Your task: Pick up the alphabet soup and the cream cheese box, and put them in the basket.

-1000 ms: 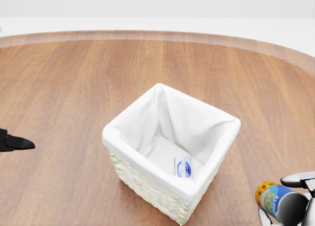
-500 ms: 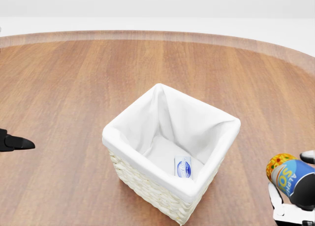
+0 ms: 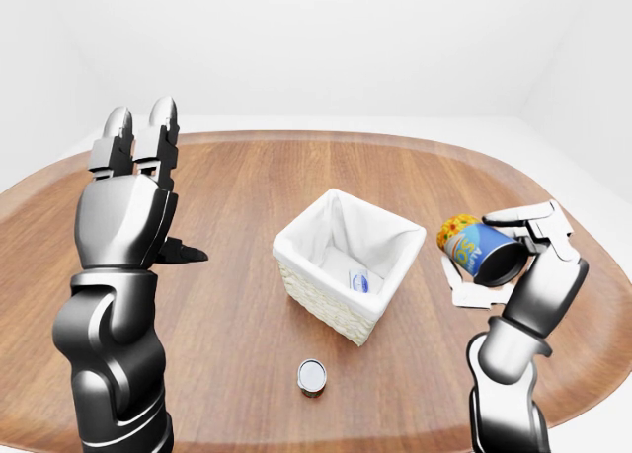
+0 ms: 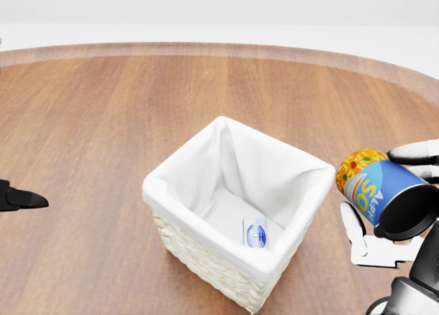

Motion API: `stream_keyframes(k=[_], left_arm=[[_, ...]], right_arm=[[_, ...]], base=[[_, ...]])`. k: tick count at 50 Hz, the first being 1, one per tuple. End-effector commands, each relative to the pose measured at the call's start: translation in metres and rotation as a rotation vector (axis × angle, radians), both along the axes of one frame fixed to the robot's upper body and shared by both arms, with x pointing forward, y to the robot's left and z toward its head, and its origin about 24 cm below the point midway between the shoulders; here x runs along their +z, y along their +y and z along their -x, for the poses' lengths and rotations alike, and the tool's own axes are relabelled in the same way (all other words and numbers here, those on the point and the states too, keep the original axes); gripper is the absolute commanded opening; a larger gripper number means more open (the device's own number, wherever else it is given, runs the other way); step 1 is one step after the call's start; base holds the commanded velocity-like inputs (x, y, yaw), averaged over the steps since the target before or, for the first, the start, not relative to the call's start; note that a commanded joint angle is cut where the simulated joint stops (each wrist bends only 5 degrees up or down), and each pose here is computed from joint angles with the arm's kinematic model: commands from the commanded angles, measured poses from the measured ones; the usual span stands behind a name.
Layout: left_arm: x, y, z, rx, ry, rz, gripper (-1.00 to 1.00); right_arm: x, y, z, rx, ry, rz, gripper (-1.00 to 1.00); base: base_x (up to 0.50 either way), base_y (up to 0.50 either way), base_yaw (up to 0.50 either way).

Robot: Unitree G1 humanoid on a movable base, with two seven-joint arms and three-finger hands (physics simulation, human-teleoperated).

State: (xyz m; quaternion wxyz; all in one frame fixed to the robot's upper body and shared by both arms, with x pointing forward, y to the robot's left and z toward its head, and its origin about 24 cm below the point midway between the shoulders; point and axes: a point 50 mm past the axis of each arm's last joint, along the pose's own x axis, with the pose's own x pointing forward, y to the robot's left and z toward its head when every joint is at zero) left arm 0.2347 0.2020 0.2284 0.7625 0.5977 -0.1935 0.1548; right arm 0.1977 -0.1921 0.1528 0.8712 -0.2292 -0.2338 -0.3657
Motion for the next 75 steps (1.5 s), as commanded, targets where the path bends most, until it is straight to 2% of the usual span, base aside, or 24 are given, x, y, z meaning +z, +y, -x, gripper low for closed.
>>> stream_keyframes(k=[1, 24, 32, 49, 54, 57, 58, 63, 69, 75], left_arm=[[-0.001, 0.0, -0.001, 0.0, 0.003, 0.004, 1.0], [-0.001, 0.0, -0.001, -0.001, 0.001, 0.003, 1.0], [0.0, 0.0, 0.0, -0.001, 0.002, 0.001, 1.0], [-0.002, 0.001, -0.002, 0.0, 0.002, 0.008, 1.0], [-0.001, 0.0, 0.0, 0.0, 0.002, 0.001, 1.0], [-0.001, 0.0, -0.001, -0.001, 0.004, 0.002, 1.0], [-0.001, 0.0, -0.001, 0.0, 0.004, 0.003, 1.0], [-0.001, 0.0, -0.001, 0.0, 0.005, 0.0, 1.0], [-0.002, 0.001, -0.001, 0.0, 0.009, 0.003, 1.0], [-0.001, 0.0, -0.001, -0.001, 0.007, 0.004, 1.0]], right_arm=[[0.02, 0.019, -0.014, 0.091, -0.104, 0.01, -1.0], [0.031, 0.064, -0.062, 0.244, -0.092, 0.073, -1.0], [0.014, 0.071, -0.078, 0.25, -0.017, 0.052, -1.0], [-0.012, 0.099, -0.109, 0.297, 0.151, 0.149, -1.0], [-0.009, 0.101, -0.118, 0.316, 0.185, 0.239, -1.0], [-0.008, 0.106, -0.122, 0.361, 0.227, 0.327, -1.0], [-0.01, 0.109, -0.124, 0.394, 0.27, 0.369, -1.0], [-0.021, 0.113, -0.134, 0.43, 0.388, 0.485, -1.0], [-0.033, 0.115, -0.141, 0.442, 0.471, 0.527, -1.0], [-0.028, 0.118, -0.146, 0.471, 0.509, 0.578, -1.0]], base=[[0.0, 0.0, 0.0], [0.0, 0.0, 0.0], [0.0, 0.0, 0.0], [0.0, 0.0, 0.0], [0.0, 0.0, 0.0], [0.0, 0.0, 0.0], [0.0, 0.0, 0.0], [0.0, 0.0, 0.0], [0.0, 0.0, 0.0], [0.0, 0.0, 0.0]])
